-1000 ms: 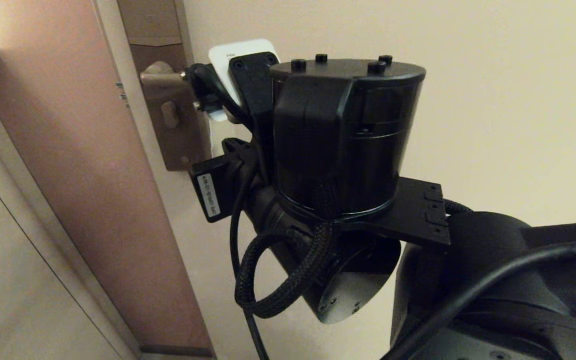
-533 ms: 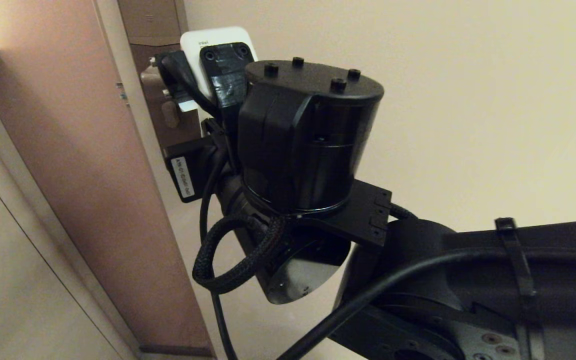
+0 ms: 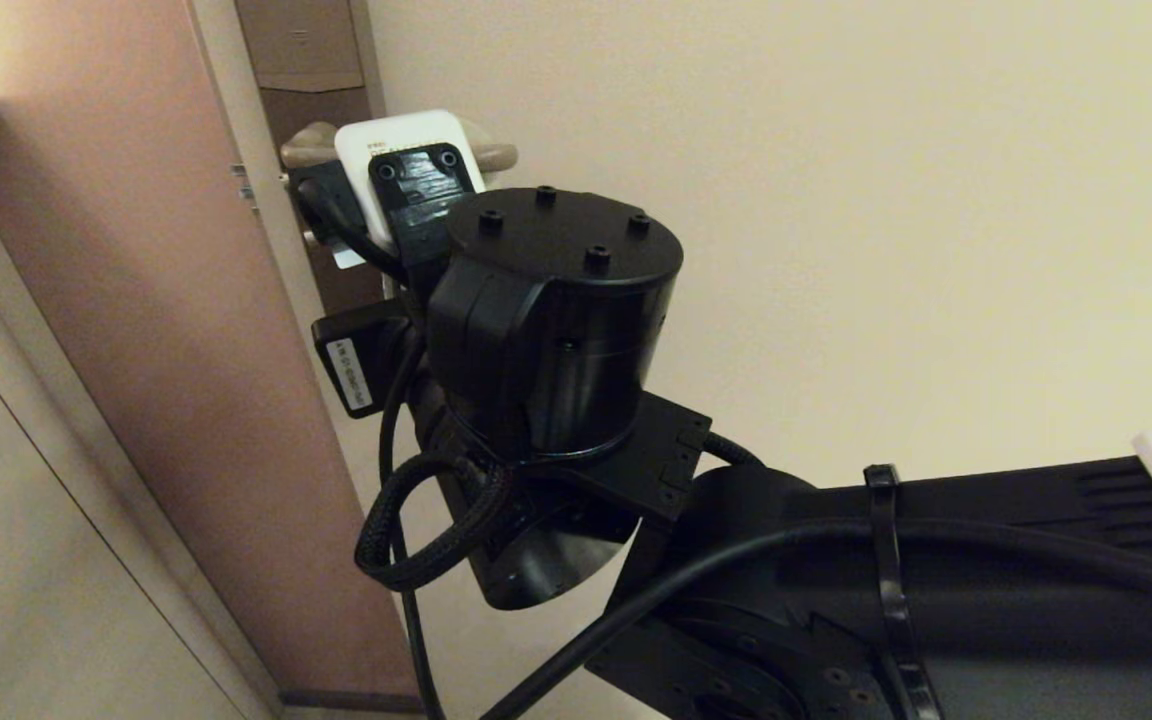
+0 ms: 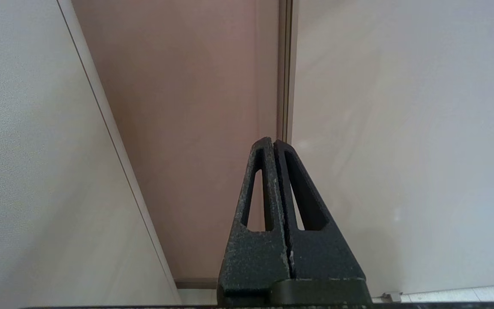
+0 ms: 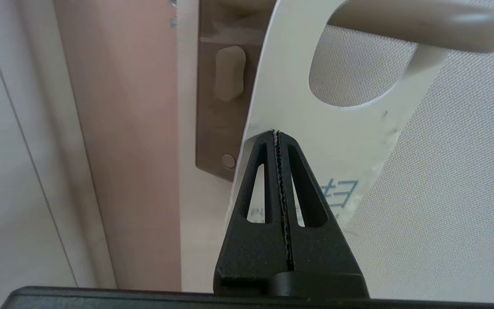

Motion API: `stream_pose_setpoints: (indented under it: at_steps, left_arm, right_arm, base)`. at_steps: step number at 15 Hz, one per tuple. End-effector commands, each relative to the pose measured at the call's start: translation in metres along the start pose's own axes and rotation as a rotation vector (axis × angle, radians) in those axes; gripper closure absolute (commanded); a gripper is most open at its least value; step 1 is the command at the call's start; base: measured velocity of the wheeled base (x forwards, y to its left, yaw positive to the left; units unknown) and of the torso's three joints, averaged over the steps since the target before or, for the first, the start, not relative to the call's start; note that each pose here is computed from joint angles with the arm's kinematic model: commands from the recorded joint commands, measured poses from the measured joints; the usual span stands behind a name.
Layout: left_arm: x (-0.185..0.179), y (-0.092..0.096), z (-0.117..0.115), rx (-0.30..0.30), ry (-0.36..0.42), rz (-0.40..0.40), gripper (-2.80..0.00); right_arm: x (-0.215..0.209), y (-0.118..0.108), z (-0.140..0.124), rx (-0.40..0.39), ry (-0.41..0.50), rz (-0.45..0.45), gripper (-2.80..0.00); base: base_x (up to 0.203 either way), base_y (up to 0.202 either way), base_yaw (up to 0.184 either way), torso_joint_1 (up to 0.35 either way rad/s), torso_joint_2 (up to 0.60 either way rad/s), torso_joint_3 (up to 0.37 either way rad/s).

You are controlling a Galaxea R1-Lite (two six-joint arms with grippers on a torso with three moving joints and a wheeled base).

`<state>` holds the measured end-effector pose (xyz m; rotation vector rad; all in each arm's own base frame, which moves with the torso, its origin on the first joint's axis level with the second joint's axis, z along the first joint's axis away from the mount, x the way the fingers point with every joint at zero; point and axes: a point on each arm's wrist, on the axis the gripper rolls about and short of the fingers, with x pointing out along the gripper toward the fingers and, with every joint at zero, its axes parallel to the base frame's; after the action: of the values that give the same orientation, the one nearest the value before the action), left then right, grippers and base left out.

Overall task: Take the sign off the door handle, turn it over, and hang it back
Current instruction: Hang the sign back with the other side facing out

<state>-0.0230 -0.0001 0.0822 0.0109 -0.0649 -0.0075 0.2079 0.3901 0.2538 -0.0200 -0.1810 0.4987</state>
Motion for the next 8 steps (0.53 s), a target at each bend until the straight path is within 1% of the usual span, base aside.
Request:
stream_pose_setpoints:
  at_steps: [1,4,8]
  left_arm:
    - [0.000,0.000,0.000,0.000,-0.001,0.000,0.00]
    - [0.000,0.000,0.000,0.000,-0.001,0.000,0.00]
    - [0.000,0.000,0.000,0.000,-0.001,0.000,0.00]
  right_arm:
    - [0.004,-0.002,-0.004,-0.004,-0.001,-0.014,0.00]
    - [0.008,-0.010,-0.006,-0.044,0.000,-0.038,0.00]
    - [0.013,-0.017,-0.010,-0.076,0.007,-0.069,0.00]
  base:
    - [0.000,0.000,0.000,0.000,0.00,0.000]
    - [0.000,0.000,0.000,0.000,0.00,0.000]
    - [0.000,0.000,0.000,0.000,0.00,0.000]
